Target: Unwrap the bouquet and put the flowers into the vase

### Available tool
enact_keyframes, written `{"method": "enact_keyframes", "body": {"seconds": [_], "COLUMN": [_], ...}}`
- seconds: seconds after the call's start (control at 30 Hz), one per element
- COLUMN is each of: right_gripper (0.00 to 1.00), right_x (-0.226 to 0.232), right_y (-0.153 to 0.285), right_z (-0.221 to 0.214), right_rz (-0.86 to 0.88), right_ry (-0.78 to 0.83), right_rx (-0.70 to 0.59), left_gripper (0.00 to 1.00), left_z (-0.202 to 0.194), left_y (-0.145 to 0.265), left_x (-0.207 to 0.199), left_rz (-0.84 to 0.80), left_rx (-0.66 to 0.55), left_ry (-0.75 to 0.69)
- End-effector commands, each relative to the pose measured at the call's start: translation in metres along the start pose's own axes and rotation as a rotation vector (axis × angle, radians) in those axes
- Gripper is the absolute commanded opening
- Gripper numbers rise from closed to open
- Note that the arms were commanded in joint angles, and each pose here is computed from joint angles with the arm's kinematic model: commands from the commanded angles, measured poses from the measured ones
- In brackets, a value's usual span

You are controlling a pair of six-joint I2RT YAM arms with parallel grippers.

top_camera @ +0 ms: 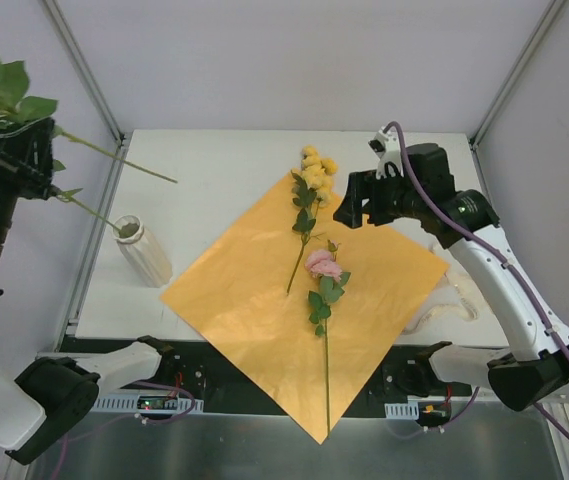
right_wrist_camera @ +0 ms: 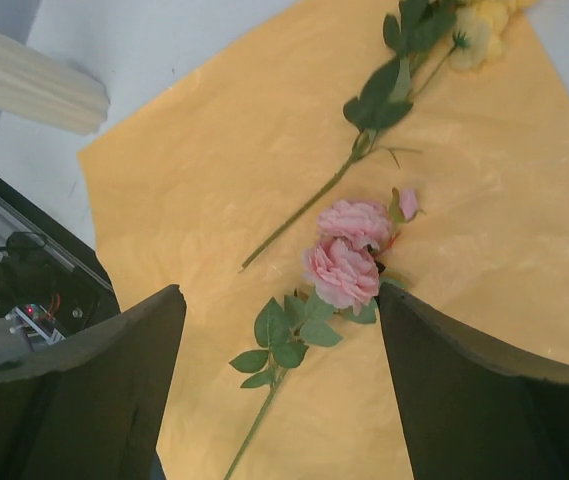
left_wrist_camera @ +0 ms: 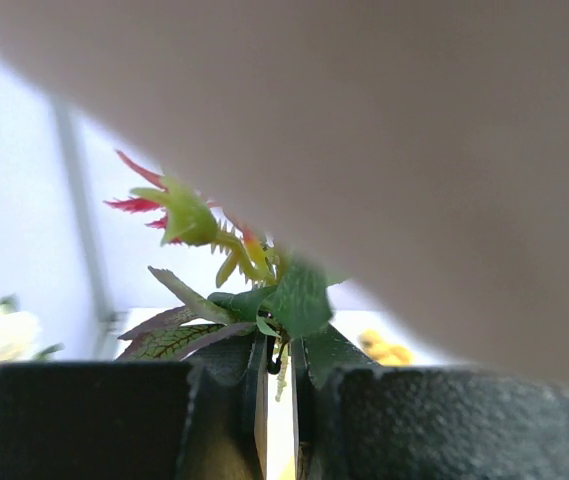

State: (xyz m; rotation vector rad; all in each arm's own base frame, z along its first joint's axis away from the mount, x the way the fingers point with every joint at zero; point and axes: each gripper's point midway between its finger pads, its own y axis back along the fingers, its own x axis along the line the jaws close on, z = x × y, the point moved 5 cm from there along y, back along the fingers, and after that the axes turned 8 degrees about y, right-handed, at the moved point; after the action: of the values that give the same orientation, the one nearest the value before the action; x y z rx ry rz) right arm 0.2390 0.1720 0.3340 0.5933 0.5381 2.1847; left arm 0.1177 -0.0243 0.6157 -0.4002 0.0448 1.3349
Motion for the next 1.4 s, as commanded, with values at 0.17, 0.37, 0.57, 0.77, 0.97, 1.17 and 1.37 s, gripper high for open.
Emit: {"method": "enact_keyframes", "body": {"seconds": [0.17, 0.37, 0.57, 0.77, 0.97, 1.17, 1.37], "right_gripper": [0.80, 0.80, 0.80, 0.80, 0.67, 0.56, 0.53], "right_x": [-0.004, -0.004, 0.001, 0.007, 0.005, 0.009, 0.015], "right_y": [-0.010, -0.020, -0.028, -0.037, -0.058, -0.079, -0.092], "right_z": [-0.045, -0.051, -0.055, -0.068, -0.100, -0.146, -0.184], "right_rz": [0.011, 0.031, 0.048, 0.054, 0.023, -0.011, -0.130], "right_ry": [-0.066, -0.074, -0.061, -0.044, -0.130, -0.116, -0.050], "right_rx": [0.172, 0.215, 0.249, 0.302, 0.438, 0.589, 0.660], "left_gripper": [0.00, 0.00, 0.00, 0.00, 0.00, 0.09, 0.34], "left_z": [0.017, 0.004, -0.010, -0.037, -0.051, -0.083, -0.115], "left_y": [0.046, 0.055, 0.053, 0.033, 0.010, 0.003, 0.010], "left_x": [0.062, 0.064, 0.064, 0.065, 0.073, 0.088, 0.097], "left_rz": [0.398, 0.403, 0.405, 0.431, 0.533, 0.694, 0.738], "left_rx": [-0.041, 0.006, 0.056, 0.121, 0.114, 0.152, 0.197], "left_ry": [-0.178, -0.135, -0.119, -0.129, -0.152, -0.138, -0.124]}}
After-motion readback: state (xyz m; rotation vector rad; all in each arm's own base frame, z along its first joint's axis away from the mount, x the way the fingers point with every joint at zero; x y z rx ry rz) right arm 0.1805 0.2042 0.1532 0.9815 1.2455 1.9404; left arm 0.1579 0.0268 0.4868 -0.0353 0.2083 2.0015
